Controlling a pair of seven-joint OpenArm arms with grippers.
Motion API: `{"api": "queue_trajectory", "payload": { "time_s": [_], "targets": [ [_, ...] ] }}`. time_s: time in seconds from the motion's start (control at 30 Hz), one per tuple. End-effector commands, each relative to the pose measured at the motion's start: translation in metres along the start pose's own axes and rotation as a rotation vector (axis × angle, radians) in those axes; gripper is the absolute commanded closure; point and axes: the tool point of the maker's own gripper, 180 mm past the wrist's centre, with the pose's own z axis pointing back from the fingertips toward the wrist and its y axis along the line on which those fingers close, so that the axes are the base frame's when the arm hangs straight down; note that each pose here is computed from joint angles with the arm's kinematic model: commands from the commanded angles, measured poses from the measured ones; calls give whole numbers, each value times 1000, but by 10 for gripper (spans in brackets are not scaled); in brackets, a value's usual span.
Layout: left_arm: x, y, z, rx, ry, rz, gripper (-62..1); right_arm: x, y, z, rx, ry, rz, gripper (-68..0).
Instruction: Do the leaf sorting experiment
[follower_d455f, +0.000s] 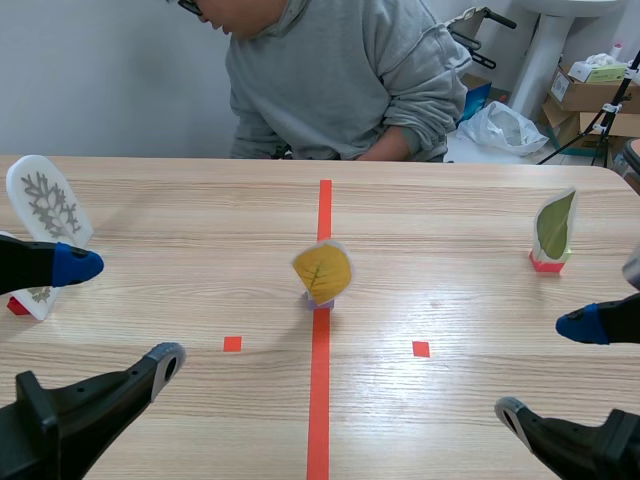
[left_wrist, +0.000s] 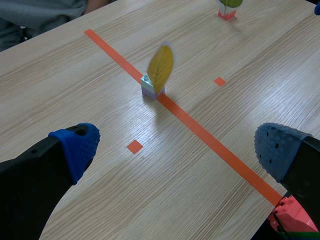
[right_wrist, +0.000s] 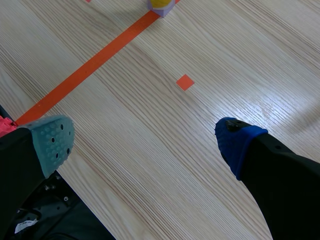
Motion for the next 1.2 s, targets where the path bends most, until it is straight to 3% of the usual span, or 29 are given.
{"api": "queue_trajectory", "payload": {
  "time_s": [0.0,0.23,0.37,0.57,0.87,1.17],
  "targets": [
    [8,-1,0,3,-32,2,-623,11,1,-1,2,-32,21,-578],
    [8,-1,0,3,-32,2,-623,16,-5,-4,-28,-44,19,-578],
    [7,-1,0,3,-25,2,-623,18,-26,-9,-78,18,102,-578],
    [7,0,0,4,-25,-2,-623,48,-60,-22,-99,-23,212,-578],
    [5,2,0,14,-13,-20,-623,57,-96,-81,-14,-14,231,-578],
    [7,4,-1,51,-38,20,-623,74,-85,-148,115,12,268,-578]
  ]
}}
